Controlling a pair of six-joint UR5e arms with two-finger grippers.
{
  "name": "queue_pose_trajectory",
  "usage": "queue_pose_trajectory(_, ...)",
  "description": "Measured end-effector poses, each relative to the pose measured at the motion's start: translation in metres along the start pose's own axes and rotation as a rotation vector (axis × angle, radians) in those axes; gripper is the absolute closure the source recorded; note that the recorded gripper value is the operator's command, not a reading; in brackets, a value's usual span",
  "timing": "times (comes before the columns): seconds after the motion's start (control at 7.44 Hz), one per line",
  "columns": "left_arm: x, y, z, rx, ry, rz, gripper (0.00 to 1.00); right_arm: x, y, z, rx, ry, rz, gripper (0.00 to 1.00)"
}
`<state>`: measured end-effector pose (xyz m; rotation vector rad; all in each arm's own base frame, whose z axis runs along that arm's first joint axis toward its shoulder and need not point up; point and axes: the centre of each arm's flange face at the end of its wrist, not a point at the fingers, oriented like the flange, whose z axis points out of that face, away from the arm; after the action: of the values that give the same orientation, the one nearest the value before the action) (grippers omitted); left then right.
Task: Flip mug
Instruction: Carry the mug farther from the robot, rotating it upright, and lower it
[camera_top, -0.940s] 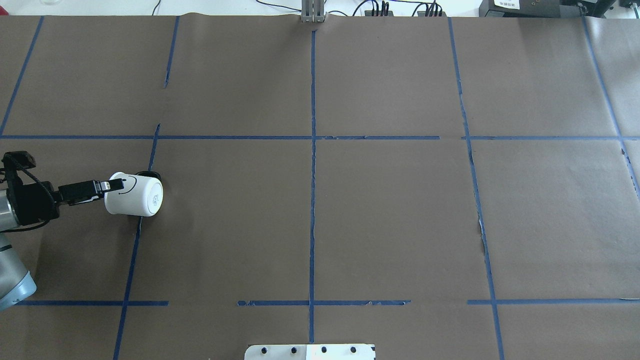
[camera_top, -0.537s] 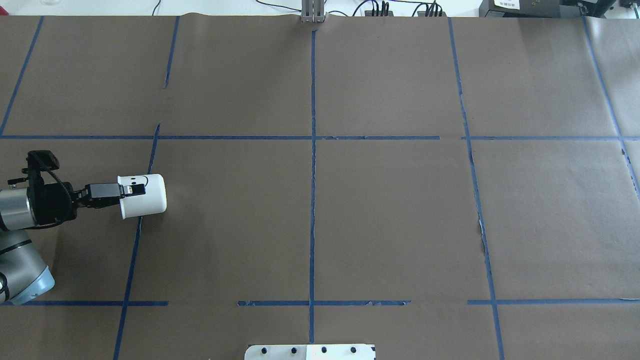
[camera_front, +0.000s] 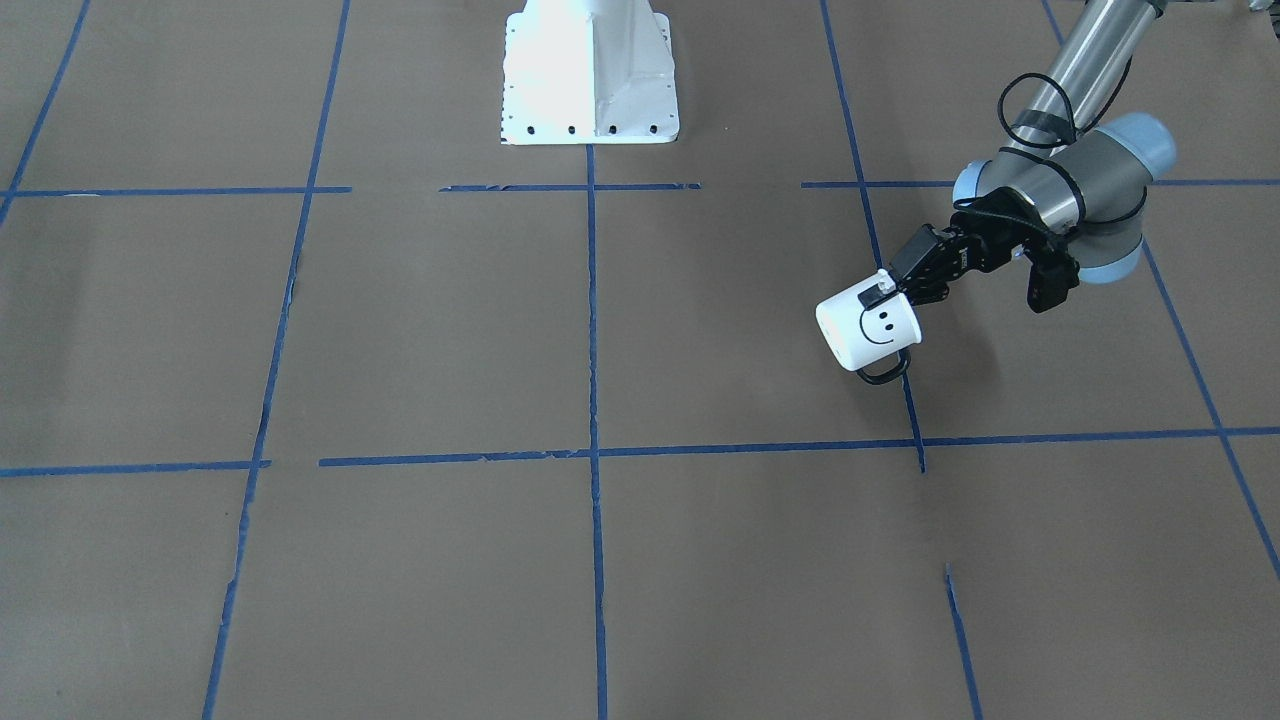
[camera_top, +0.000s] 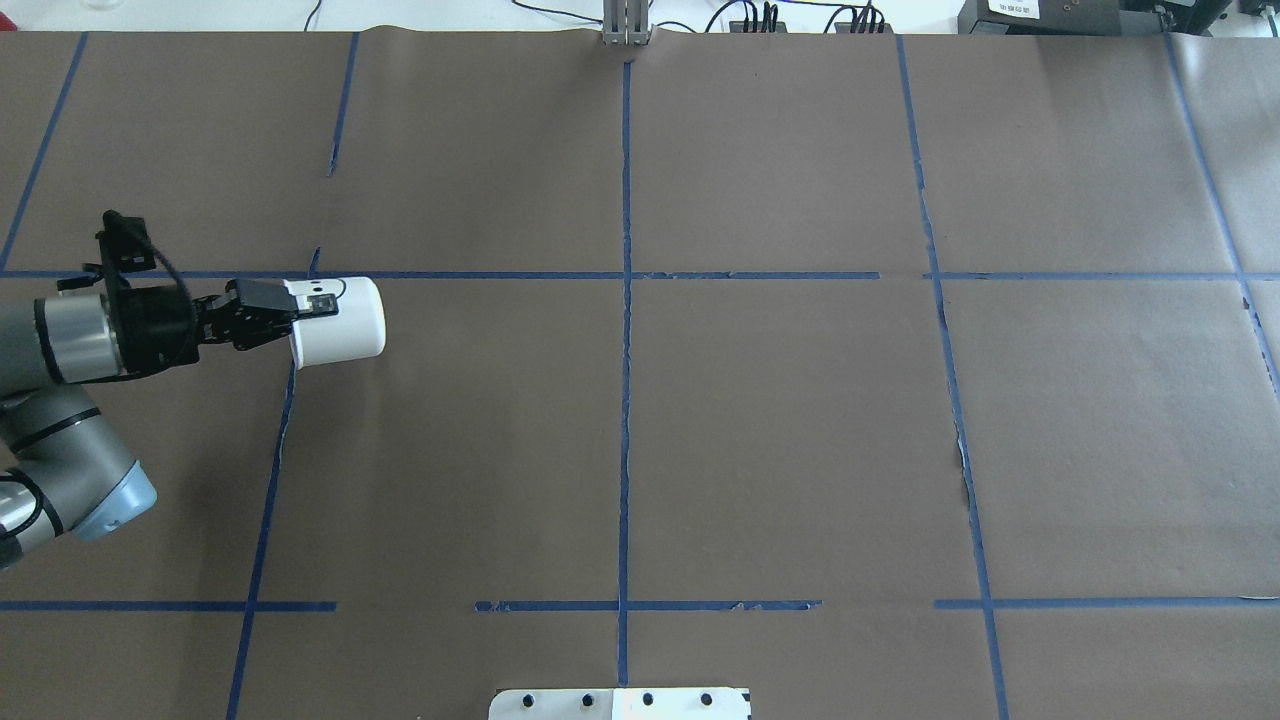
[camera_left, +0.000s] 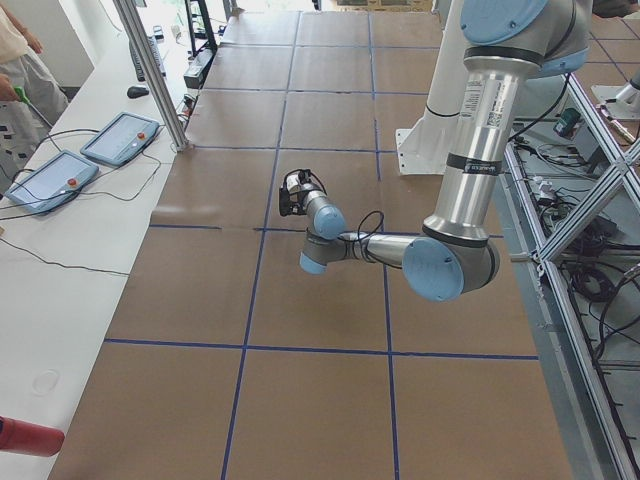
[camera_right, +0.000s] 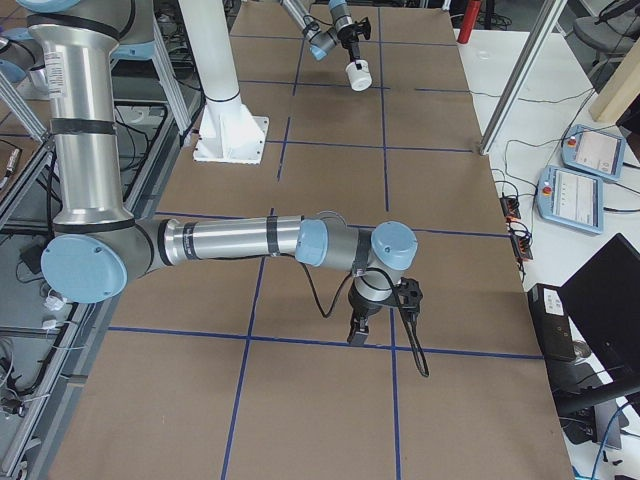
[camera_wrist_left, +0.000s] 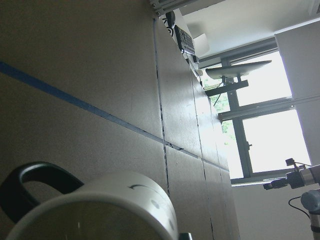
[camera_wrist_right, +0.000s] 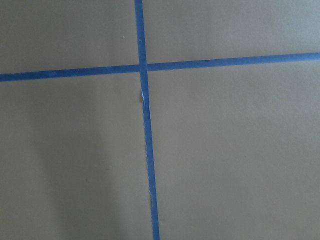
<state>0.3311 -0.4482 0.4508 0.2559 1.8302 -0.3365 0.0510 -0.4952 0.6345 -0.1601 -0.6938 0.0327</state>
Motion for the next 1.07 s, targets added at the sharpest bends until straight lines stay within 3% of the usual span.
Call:
queue_pose_trajectory(0.27, 0.076, -0.013, 0.057, -0.001, -0.232, -0.086, 1.00, 0.000, 0.000, 0.000, 0.000, 0.000, 0.000, 0.00)
queue_pose_trajectory(0.54, 0.146, -0.021, 0.137, 0.017, -0.495, -0.188, 1.00, 0.000, 0.000, 0.000, 0.000, 0.000, 0.000, 0.00)
queue_pose_trajectory(0.81, 0.213, 0.005, 0.221, 0.000, -0.736, -0.257, 1.00, 0.000, 0.000, 0.000, 0.000, 0.000, 0.000, 0.00)
queue_pose_trajectory(1.07, 0.235, 0.051, 0.296, -0.035, -0.924, -0.302, 1.00, 0.000, 0.000, 0.000, 0.000, 0.000, 0.000, 0.00)
